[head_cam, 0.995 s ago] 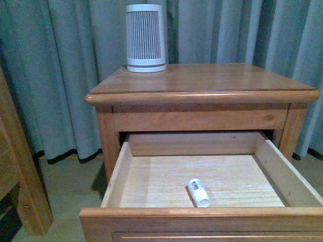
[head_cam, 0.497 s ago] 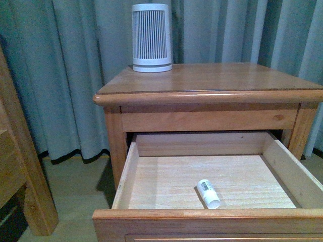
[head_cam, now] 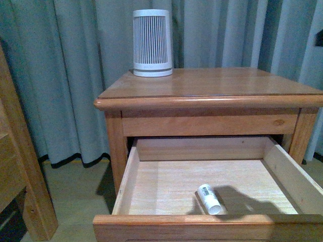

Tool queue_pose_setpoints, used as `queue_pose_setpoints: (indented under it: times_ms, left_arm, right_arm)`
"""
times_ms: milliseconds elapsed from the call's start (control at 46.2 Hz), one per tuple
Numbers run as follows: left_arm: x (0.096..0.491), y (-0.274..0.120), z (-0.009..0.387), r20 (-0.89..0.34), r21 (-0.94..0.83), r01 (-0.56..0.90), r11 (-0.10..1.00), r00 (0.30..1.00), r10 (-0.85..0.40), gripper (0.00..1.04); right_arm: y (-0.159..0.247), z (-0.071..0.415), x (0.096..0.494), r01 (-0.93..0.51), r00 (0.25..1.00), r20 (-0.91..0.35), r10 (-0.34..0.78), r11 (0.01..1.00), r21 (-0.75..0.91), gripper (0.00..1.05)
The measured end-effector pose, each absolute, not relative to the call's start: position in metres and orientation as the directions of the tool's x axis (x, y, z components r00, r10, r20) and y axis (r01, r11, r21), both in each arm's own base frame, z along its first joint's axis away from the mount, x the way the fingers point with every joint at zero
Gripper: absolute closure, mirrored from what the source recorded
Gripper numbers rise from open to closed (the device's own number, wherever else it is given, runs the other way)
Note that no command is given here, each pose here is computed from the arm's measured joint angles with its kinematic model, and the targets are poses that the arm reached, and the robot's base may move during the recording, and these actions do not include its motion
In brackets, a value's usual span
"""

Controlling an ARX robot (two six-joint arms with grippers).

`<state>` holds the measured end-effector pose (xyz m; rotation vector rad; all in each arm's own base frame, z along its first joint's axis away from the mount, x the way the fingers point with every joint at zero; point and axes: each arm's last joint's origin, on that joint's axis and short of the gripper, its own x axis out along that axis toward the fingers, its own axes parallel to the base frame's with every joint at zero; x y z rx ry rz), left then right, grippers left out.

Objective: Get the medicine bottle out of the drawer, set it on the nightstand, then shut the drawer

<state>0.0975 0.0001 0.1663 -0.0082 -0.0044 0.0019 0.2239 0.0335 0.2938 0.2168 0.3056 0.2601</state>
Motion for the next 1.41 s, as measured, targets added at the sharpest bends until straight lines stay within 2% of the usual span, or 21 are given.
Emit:
queue_pose_setpoints:
  times_ms: [87,130,324,606,952,1406]
  left_arm:
    - [0.098,0.000,0.166,0.004,-0.008,-0.002,1.000,1.000,0.002,0.83]
    - [0.098,0.000,0.166,0.004,-0.010,-0.002,1.000,1.000,0.002,0.82]
    - [0.098,0.000,0.166,0.004,-0.009,-0.001,1.000,1.000,0.002,0.52]
    - [0.098,0.000,0.166,0.004,-0.008,-0.002,1.000,1.000,0.002,0.05]
    - [0.098,0.000,0.166,0.004,-0.008,-0.002,1.000,1.000,0.002,0.06]
    - [0.098,0.000,0.166,0.004,-0.008,-0.002,1.000,1.000,0.002,0.06]
  right_arm:
    - [0.043,0.291,0.249,-0.202,0.910,-0.314,0.270,0.951,0.232,0.07]
    - [0.048,0.287,0.261,-0.194,0.903,-0.341,0.262,0.956,0.222,0.07]
    - [0.071,0.263,0.306,-0.155,0.867,-0.451,0.213,0.974,0.164,0.07]
    - [0.111,0.221,0.345,-0.153,0.792,-0.582,0.186,0.983,0.106,0.07]
    - [0.132,0.176,0.376,-0.128,0.720,-0.683,0.125,0.991,0.046,0.07]
    - [0.144,0.134,0.394,-0.123,0.649,-0.755,0.100,0.992,0.025,0.07]
